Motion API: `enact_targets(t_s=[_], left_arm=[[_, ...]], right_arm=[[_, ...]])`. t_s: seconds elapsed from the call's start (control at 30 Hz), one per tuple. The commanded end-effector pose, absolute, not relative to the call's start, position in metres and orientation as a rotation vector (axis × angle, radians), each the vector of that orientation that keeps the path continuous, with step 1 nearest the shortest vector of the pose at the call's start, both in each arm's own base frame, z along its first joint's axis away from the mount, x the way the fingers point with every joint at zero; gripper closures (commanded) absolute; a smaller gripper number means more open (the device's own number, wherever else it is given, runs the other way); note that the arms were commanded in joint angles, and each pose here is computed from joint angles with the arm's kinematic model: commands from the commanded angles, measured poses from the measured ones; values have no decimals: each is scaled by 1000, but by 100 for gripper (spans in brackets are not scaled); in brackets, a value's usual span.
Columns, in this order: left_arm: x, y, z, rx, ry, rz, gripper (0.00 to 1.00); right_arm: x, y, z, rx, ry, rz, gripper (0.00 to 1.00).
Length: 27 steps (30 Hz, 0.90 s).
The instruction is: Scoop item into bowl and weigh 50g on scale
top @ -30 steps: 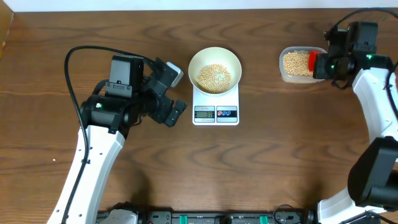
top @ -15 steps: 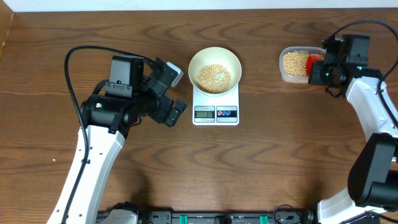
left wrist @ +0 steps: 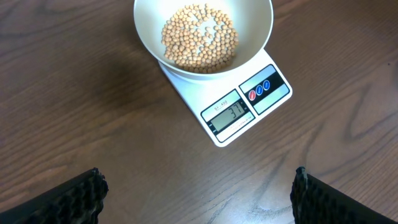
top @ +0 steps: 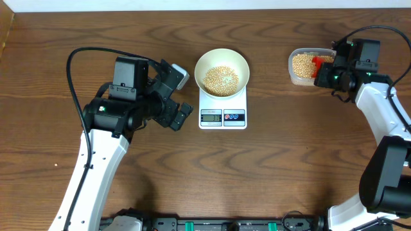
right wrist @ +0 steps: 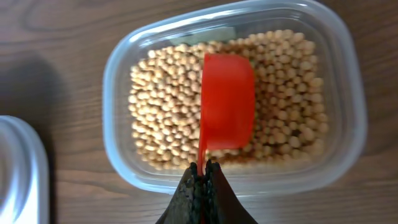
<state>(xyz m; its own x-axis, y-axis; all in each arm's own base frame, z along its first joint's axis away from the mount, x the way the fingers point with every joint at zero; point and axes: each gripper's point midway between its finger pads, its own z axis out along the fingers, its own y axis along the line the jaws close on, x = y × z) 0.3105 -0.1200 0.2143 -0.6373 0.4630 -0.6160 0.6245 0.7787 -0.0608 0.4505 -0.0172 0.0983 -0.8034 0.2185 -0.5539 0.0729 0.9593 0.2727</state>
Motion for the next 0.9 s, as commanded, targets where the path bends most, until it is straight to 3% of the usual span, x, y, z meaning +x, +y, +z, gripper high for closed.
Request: enact_targets(t_s=[0.0, 0.47, 0.87], left_arm=[[312, -120, 220, 822, 2358, -345, 4], [312, -120, 220, 823, 2358, -345, 4], [312, -120, 220, 822, 2358, -345, 4]], right_arm=[[451, -7, 101, 220, 2481, 408, 99], [451, -7, 109, 267, 2442, 561, 99], [444, -45, 128, 348, 2336, 771, 99]])
